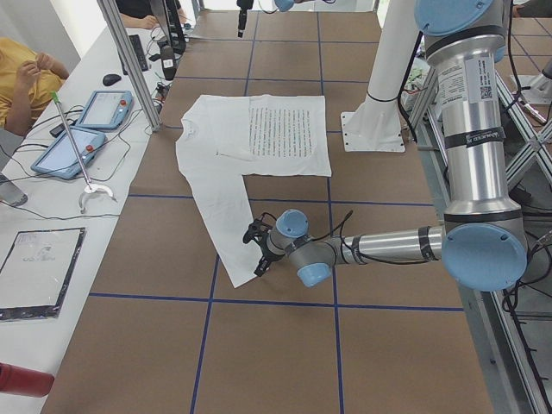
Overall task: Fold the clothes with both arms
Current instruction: 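Lower the left gripper and grasp the cuff of the other sleeve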
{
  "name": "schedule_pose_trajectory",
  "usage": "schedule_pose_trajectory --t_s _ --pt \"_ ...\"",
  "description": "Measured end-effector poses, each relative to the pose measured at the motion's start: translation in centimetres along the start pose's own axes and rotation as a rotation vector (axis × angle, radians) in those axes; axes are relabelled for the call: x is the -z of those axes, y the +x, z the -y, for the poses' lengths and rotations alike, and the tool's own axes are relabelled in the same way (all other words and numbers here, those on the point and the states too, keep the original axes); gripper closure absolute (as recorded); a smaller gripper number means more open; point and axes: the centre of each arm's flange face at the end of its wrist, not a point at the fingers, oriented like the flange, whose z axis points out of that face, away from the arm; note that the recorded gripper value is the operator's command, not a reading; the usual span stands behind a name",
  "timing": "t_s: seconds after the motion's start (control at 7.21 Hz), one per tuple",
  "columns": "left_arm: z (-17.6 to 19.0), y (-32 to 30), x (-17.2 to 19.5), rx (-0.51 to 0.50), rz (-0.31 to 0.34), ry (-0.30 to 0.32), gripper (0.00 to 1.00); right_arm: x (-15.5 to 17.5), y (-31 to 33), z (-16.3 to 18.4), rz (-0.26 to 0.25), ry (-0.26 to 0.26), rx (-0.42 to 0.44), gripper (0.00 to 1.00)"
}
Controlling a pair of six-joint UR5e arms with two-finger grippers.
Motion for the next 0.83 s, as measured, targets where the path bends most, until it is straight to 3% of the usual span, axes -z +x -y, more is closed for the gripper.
schedule_pose_trajectory --t_s 0.28,0.42,0.56,0.83 --pt "-0.47 -0.04 -0.06 -0.001 0.003 -0.007 0.66 0.01 0.0 0.02 -0.001 0.001 0.0 0.0" --pt "-0.59 -0.09 -0.05 -0.001 0.004 -0.008 0.9 0.02 -0.01 0.02 -0.001 0.001 0.0 0.0" --pt "-0.72 -0.15 -0.02 -0.001 0.005 -0.01 1.0 0.0 -0.04 0.0 0.0 0.001 0.001 0.0" --pt "-0.79 -0.29 0.13 0.0 0.012 -0.004 1.0 0.02 -0.05 0.01 0.0 0.001 0.001 0.0"
